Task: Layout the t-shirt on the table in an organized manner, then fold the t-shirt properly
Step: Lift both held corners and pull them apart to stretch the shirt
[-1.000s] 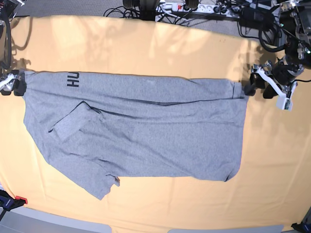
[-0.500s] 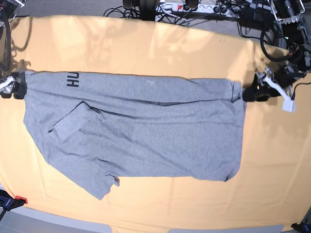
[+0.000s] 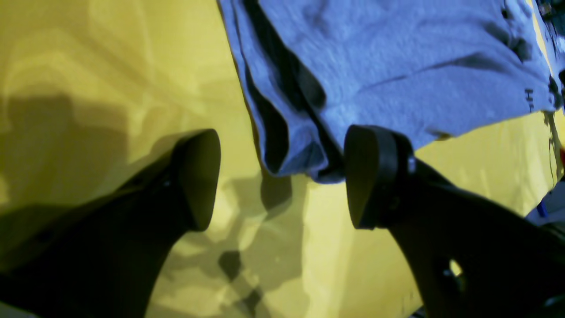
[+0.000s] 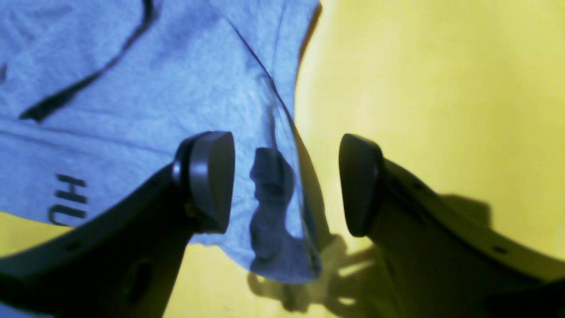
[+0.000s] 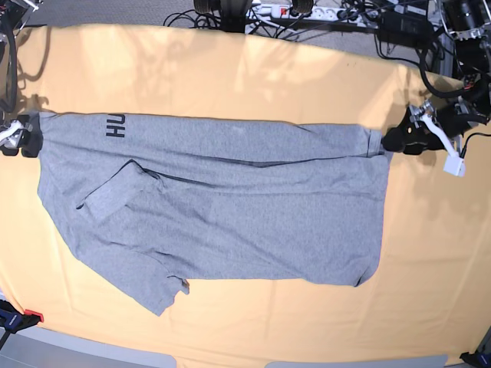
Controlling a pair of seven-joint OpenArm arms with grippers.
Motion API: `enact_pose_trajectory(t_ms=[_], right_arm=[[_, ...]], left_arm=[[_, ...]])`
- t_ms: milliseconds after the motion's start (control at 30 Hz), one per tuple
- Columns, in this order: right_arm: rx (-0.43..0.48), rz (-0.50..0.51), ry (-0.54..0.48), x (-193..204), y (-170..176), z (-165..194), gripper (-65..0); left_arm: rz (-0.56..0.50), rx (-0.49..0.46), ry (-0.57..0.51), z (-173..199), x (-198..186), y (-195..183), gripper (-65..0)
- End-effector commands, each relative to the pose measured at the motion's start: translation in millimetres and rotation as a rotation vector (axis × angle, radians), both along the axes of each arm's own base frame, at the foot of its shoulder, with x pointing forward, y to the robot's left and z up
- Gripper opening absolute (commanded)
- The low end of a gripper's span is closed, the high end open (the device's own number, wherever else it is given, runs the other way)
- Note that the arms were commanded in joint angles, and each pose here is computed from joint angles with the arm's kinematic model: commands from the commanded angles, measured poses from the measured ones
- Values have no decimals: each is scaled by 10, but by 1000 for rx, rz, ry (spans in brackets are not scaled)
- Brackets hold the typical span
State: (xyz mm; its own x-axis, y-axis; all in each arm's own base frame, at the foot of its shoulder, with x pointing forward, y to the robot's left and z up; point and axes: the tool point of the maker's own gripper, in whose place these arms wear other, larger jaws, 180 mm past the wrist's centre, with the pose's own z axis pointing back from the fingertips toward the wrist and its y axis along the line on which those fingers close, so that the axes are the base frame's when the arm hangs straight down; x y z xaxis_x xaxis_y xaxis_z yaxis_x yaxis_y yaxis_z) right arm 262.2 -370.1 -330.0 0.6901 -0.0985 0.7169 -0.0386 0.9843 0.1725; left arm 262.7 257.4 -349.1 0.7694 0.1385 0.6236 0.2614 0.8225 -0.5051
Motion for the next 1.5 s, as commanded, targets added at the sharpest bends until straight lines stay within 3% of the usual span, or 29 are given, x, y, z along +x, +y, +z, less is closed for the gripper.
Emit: enact_pose_trajectory(t_ms=[0,333,533,600,700,1067,1300,1400,1467], right_arm=[[-18,7,-67,102,-63,214,-260],[-18,7,-66,102,-64,213,-260],[-19,8,-55,88,-63,198,-260],[-19,8,-56,89,-62,199,-260],[-19,8,-56,89,-62,198,-260],[23,51,56,-64,29,80,-260],[-101,15,181,-231,-176,-105,-230],[-105,12,183,-268,-183,-135,-181],[-96,3,162,-286,-177,-168,-181]], left_arm=[[-10,34,25,-26,-14,42,-200],[-150,6,109,-280,-166,-415,-201],[-163,-4,114,-301,-174,-485,-215],[-163,-2,114,-301,-174,-480,-331],[-163,16,117,-320,-171,-460,-650],[-165,62,102,-282,-82,-380,-650],[-156,81,88,-238,-28,-311,-650],[-172,106,81,-210,-32,-247,-650],[-172,123,81,-186,-26,-185,-650]])
